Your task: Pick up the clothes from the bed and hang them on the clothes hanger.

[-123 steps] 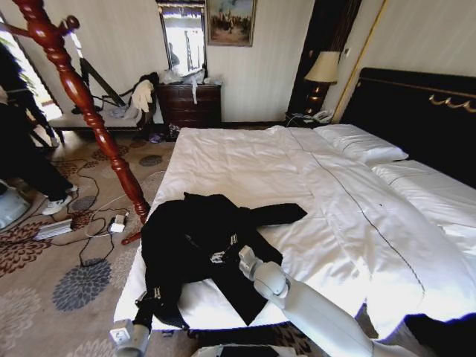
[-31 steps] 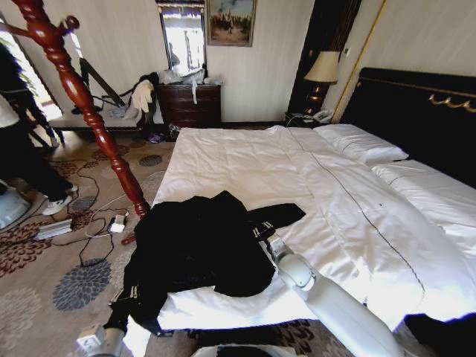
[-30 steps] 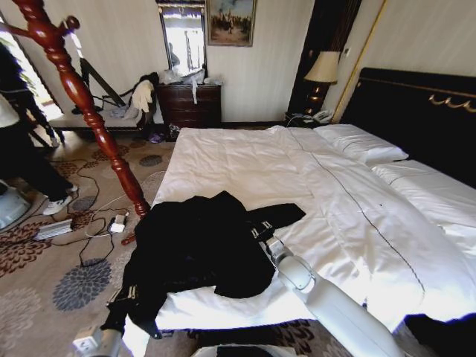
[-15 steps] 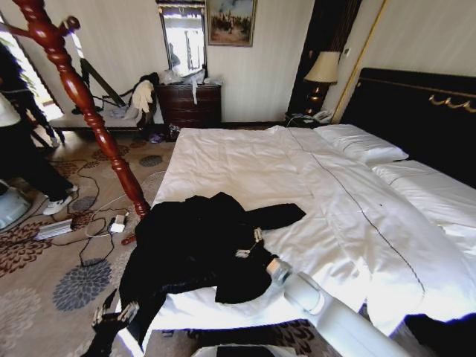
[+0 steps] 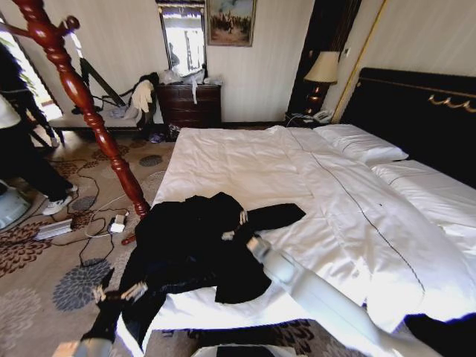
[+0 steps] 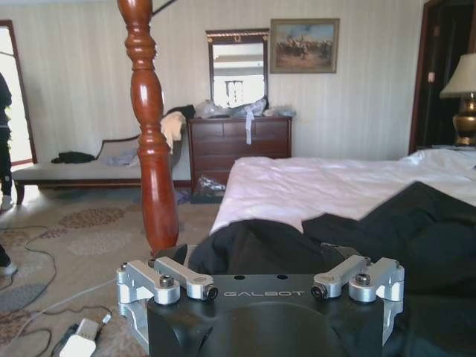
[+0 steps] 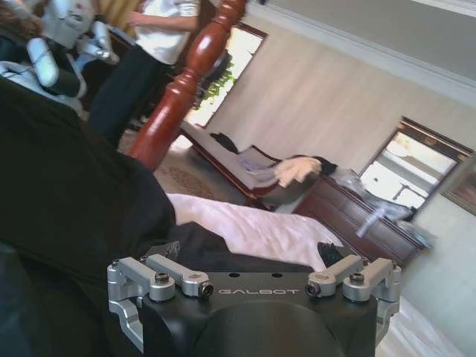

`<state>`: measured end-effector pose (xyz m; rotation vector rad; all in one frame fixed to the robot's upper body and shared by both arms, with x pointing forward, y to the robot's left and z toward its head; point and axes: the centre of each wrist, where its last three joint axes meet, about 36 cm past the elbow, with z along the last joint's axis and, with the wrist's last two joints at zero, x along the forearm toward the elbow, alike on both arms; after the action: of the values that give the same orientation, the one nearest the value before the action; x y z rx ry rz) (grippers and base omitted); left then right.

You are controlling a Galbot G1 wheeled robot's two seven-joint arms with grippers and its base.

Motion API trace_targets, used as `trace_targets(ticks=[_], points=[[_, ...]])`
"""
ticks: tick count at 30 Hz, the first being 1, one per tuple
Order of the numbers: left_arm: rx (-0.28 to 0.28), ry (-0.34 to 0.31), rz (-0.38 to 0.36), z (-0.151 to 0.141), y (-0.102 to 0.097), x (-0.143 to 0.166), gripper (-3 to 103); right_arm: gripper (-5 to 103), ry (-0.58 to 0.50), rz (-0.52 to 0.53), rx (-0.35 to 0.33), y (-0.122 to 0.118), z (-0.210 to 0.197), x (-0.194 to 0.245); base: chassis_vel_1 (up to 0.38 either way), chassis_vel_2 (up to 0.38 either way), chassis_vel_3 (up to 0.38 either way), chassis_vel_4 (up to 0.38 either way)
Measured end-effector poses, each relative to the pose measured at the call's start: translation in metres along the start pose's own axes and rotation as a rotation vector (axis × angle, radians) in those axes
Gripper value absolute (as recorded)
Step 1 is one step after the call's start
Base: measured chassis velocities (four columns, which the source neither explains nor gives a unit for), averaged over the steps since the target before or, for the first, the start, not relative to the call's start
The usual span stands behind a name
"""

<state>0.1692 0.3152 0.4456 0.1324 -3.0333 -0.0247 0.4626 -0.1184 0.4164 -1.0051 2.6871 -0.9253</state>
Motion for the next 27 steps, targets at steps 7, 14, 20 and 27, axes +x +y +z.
trace_targets(ticks=[7, 14, 20, 27], points=[[-0.001, 0.001, -0.020, 0.001, 0.011, -0.008, 100, 100, 0.052, -0.078, 0.019, 0.026, 0.007, -0.028, 0.000, 0.000, 0.000, 0.000], [-0.007, 0.015, -0.035, 0.018, 0.022, 0.003, 100, 100, 0.212, -0.194, 0.007, 0.064, 0.004, -0.031, 0.000, 0.000, 0.000, 0.000], [0.026, 0.028, -0.064, 0.031, 0.029, 0.007, 100, 100, 0.328, -0.202, 0.022, 0.082, -0.024, -0.061, 0.000, 0.000, 0.000, 0.000], [0.036, 0.030, -0.070, 0.034, 0.033, 0.011, 100, 100, 0.380, -0.154, 0.071, 0.083, -0.026, -0.080, 0.000, 0.000, 0.000, 0.000]])
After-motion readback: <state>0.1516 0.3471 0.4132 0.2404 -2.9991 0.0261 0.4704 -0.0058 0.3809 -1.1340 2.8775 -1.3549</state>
